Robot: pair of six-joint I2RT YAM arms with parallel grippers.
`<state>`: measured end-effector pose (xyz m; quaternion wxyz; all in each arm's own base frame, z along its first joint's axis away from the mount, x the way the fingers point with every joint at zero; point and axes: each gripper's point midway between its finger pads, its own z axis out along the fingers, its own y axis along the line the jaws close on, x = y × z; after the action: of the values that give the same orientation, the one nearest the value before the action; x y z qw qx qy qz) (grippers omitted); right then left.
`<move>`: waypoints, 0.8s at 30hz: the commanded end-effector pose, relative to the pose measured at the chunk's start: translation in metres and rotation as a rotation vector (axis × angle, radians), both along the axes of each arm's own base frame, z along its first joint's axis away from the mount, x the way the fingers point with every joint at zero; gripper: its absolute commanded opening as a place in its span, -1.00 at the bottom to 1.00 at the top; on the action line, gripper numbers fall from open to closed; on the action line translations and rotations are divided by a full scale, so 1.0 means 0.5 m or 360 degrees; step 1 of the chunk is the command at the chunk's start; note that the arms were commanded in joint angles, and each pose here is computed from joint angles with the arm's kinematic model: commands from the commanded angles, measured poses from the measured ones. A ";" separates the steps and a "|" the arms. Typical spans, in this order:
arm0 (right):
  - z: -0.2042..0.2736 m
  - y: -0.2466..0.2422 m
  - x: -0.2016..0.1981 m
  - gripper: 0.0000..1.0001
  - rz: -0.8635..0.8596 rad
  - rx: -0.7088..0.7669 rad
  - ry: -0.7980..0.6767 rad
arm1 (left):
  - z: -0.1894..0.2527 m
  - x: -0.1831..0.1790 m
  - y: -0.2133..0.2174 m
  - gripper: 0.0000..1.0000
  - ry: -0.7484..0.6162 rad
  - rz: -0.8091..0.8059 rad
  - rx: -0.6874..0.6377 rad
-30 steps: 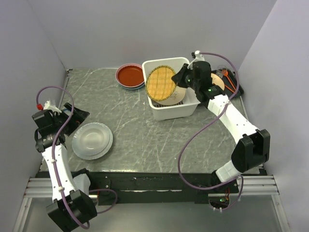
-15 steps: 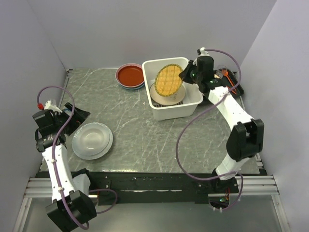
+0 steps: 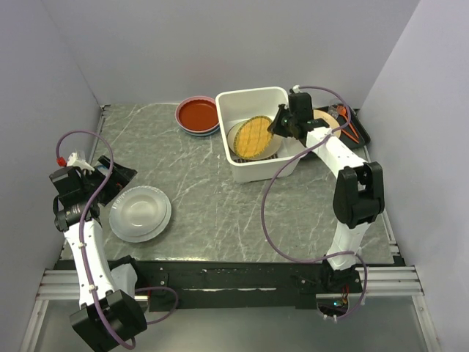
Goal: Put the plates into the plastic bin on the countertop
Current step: Place the plate in the plastic bin.
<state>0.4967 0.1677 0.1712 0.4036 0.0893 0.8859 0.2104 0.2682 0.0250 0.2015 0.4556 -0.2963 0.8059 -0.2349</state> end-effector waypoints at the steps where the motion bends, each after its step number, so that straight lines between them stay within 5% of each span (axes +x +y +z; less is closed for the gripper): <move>1: 0.048 0.007 0.005 -0.64 0.0011 0.0037 -0.0091 | 0.019 0.006 0.002 0.99 -0.0068 0.0002 0.0027; 8: 0.056 -0.021 -0.012 -0.03 -0.0063 -0.0034 -0.0093 | 0.018 0.006 -0.005 0.99 -0.0073 -0.0027 0.0015; 14: 0.074 -0.044 -0.025 0.26 -0.0129 -0.0128 -0.0093 | 0.017 0.007 -0.011 0.99 -0.0072 -0.0046 0.0008; 21: 0.095 0.034 -0.034 0.20 0.0008 -0.0217 -0.0127 | 0.021 0.007 -0.012 0.99 -0.0082 -0.0044 0.0018; 24: 0.090 0.106 -0.035 -0.16 0.0141 -0.0284 -0.0103 | 0.019 0.006 -0.011 0.99 -0.0077 -0.0038 0.0018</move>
<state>0.4774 0.1777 0.1859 0.4065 0.0658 0.8989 0.1499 0.2685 0.0207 0.2015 0.4539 -0.2898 0.8081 -0.2389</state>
